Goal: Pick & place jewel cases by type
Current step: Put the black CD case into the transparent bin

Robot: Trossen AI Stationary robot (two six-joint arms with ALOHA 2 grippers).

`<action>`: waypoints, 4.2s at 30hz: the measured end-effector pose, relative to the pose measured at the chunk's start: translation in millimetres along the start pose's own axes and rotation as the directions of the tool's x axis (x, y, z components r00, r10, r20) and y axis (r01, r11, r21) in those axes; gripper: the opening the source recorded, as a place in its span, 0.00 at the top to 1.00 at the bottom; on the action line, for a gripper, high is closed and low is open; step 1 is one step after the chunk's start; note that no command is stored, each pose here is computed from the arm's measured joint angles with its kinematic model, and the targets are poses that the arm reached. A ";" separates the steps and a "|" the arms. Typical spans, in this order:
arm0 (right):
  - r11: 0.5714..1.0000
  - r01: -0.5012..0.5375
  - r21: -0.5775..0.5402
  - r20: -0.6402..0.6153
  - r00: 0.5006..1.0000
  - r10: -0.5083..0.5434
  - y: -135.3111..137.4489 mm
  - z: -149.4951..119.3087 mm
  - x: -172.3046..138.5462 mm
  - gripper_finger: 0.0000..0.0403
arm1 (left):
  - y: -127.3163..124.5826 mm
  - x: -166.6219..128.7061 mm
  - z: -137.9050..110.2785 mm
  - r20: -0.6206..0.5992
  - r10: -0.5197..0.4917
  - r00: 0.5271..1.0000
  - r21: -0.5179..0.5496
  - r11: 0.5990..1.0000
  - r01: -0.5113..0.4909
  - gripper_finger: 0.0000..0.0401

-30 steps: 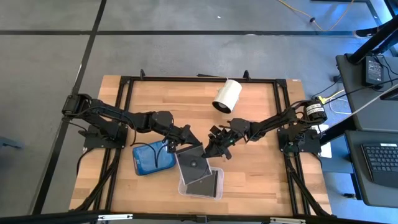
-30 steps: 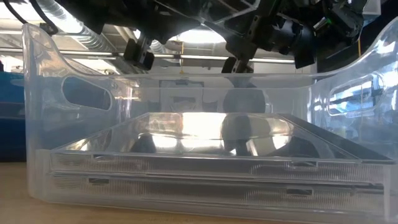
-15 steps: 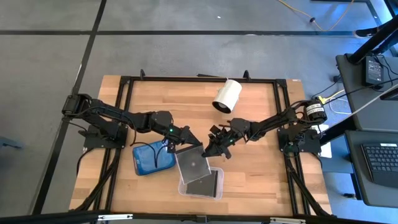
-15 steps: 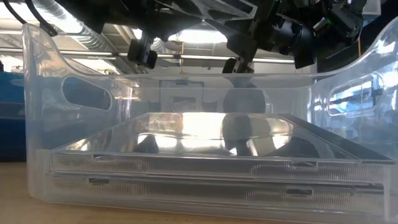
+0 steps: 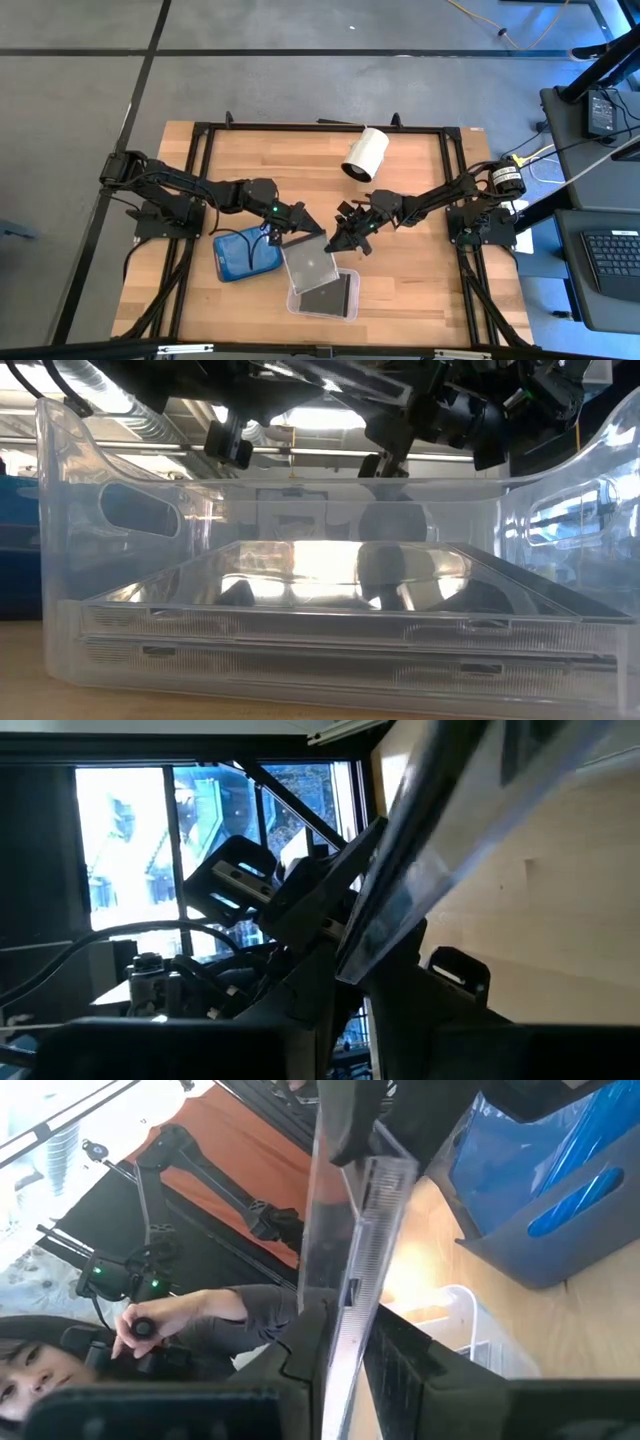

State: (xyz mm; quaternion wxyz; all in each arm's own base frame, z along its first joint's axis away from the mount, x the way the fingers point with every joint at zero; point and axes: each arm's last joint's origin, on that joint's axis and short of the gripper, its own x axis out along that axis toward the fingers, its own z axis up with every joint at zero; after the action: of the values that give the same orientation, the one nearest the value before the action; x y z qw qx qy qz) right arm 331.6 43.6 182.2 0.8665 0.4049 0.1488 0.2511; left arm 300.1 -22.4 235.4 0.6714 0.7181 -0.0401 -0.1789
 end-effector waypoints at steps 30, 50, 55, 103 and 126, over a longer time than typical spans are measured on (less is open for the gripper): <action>1.000 0.000 -0.002 -0.009 1.000 0.000 -0.3 -1.1 -0.3 0.87 | -3.6 -1.5 -5.2 -0.078 -0.043 0.996 -0.033 0.999 0.040 0.79; 0.999 0.017 -0.047 -0.002 1.000 -0.017 -0.8 -0.5 0.2 0.88 | 4.0 -14.6 -21.6 -0.216 -0.027 0.976 -0.162 0.987 -0.008 0.79; 0.999 0.018 -0.047 -0.003 1.000 -0.018 -0.9 -0.6 0.2 0.88 | 3.5 -16.5 -24.2 -0.321 -0.049 0.946 -0.183 0.983 -0.012 0.80; 0.541 0.369 -0.756 0.466 0.884 0.048 69.2 74.3 -64.1 0.87 | -13.0 -105.1 11.3 -0.180 0.388 0.904 -0.960 0.130 -0.247 0.79; 0.540 0.435 -0.721 0.437 0.890 -0.133 54.5 67.3 -61.0 0.87 | -14.7 -104.1 8.5 -0.212 0.376 0.902 -0.969 0.041 -0.244 0.80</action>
State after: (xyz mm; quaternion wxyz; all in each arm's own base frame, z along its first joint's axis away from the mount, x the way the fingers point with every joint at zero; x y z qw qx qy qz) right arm 294.8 -2.8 270.1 0.9951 -0.0238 -0.0633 0.0728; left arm 197.7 1.9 241.8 0.9923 0.0572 -0.0993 -0.0464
